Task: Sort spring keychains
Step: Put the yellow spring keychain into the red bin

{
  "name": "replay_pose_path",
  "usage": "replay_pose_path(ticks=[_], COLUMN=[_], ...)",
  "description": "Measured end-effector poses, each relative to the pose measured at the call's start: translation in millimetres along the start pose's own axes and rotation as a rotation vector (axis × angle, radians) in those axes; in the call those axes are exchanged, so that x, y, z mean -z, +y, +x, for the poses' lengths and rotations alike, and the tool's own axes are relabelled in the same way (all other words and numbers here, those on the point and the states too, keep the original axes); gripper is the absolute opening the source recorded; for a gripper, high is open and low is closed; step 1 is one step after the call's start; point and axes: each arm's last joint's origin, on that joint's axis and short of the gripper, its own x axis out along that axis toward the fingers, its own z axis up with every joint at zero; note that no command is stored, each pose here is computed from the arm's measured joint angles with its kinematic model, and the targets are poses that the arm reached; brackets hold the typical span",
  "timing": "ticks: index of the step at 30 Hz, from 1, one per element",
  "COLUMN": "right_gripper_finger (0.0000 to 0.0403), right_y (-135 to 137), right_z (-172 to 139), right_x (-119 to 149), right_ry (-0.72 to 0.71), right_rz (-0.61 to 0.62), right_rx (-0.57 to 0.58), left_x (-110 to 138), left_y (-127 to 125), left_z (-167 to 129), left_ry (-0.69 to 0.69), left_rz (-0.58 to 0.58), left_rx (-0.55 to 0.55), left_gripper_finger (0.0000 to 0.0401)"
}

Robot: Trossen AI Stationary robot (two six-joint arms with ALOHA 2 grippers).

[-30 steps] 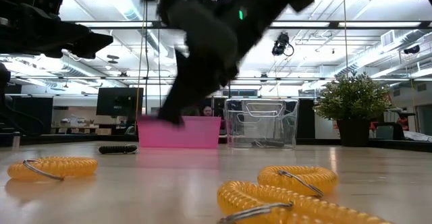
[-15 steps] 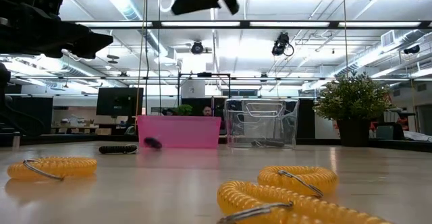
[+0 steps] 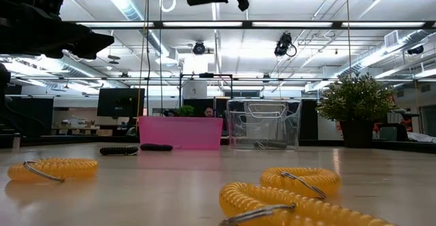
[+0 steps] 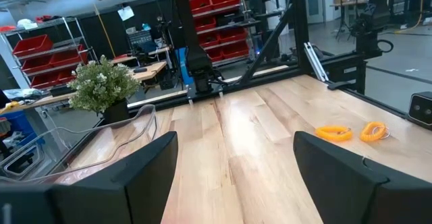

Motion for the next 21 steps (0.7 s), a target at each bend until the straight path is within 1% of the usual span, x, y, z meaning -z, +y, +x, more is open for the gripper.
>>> replay_pose_path(ticks=[3,15,21], right_gripper_finger=[0.0001,0.0,0.0006], right_y=[0.2,1.9,8.7], right_z=[1.9,-2.4,-7.8], right_x=[5.3,2.9,5.5], right_ry=[0.037,0.029,0.051], right_rz=[-0.009,-0.051,-0.071], right_rx=[-0.014,-0.022,-0.041], left_x=[0.0,0.1,0.0], left_y=[0.0,0.0,0.0], left_z=[0.0,0.0,0.0], left_ry=[0.0,0.0,0.0], left_rz=[0.0,0.0,0.0], left_rx=[0.0,0.0,0.0], left_gripper_finger=[0.0298,0.0298,0.0298])
